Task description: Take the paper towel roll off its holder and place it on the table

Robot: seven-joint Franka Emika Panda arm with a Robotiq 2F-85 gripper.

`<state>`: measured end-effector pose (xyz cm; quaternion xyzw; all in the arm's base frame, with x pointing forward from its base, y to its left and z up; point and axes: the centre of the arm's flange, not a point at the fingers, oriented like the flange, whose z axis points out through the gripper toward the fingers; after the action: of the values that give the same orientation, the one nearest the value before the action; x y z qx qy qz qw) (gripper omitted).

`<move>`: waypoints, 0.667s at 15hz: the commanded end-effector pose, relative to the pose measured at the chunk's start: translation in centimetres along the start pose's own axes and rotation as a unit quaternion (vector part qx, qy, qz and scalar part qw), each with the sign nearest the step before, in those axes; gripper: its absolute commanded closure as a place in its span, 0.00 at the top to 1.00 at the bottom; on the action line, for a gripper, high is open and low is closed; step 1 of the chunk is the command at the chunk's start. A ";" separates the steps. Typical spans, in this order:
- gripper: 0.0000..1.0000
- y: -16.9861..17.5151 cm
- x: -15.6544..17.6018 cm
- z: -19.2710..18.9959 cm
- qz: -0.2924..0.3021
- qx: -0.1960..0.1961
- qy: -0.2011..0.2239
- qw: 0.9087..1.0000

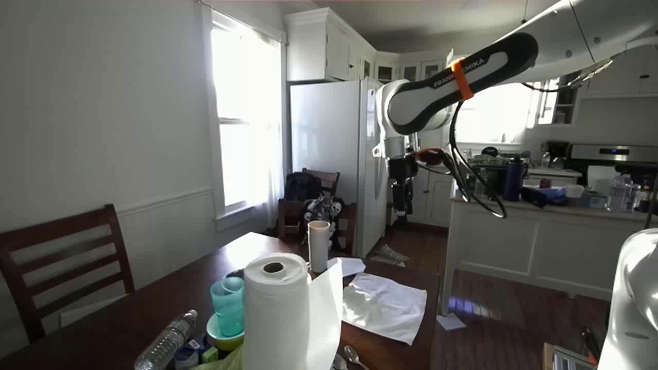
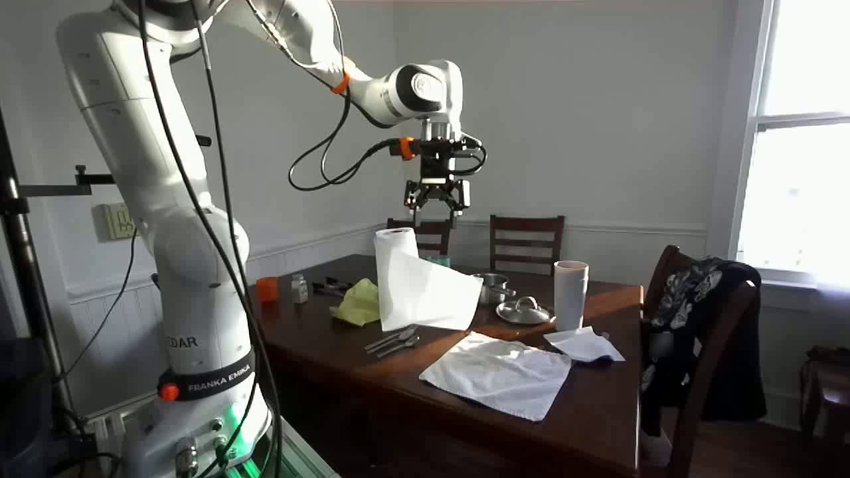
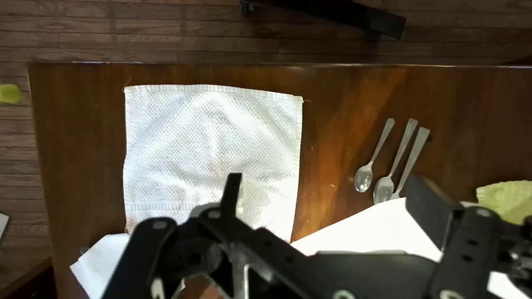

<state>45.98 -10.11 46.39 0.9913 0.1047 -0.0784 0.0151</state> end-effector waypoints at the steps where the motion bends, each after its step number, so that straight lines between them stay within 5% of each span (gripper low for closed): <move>1: 1.00 0.0 0.0 0.0 0.000 0.000 0.000 1.000; 6: 1.00 0.0 0.0 0.0 0.000 0.000 0.000 1.000; 10: 1.00 -4.6 6.3 -1.7 -0.030 0.032 0.003 0.999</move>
<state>46.93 -8.44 46.43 0.9904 0.1159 -0.0747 0.0063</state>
